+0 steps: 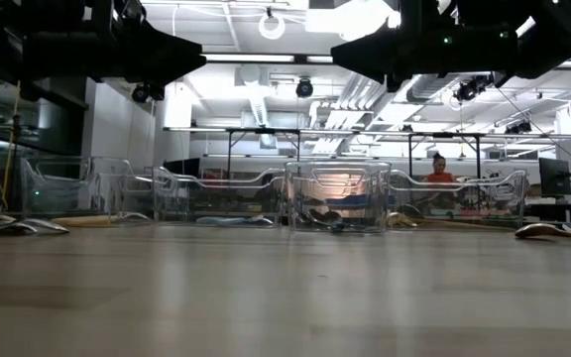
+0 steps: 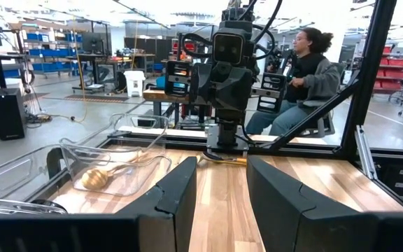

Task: Sort silverware by color (type)
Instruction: Put the gold spoon into the right transparent bin

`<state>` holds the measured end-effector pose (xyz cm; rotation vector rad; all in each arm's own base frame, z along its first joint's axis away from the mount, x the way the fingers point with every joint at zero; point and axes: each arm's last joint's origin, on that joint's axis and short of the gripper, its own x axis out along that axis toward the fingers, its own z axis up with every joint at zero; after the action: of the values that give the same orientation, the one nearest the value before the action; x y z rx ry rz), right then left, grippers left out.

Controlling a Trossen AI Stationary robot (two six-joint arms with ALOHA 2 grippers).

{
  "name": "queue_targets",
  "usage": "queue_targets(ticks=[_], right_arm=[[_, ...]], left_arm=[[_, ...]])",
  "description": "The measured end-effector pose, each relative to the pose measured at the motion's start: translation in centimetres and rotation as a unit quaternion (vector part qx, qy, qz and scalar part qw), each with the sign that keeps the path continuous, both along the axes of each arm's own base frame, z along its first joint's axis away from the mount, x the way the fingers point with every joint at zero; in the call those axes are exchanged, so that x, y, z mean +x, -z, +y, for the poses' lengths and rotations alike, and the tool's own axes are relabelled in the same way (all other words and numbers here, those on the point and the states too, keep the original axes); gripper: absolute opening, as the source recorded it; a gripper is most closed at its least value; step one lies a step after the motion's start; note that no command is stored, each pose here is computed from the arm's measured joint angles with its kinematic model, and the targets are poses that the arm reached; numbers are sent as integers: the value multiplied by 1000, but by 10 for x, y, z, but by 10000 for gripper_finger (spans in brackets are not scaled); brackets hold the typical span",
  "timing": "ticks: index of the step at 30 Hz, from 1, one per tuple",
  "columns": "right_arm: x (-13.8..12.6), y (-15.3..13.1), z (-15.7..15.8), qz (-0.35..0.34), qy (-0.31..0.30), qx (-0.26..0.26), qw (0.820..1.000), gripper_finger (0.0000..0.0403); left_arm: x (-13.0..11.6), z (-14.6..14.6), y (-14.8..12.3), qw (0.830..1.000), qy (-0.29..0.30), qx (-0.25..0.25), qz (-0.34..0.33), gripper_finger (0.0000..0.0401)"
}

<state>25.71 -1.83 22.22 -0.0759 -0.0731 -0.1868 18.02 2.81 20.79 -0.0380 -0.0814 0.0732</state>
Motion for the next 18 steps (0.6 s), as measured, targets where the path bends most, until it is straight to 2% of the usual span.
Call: queue_targets(ticks=[18], right_arm=[[0,1,0,6,0,0,1000,81]], left_arm=[[0,0,0,1000,0,0,0,117]])
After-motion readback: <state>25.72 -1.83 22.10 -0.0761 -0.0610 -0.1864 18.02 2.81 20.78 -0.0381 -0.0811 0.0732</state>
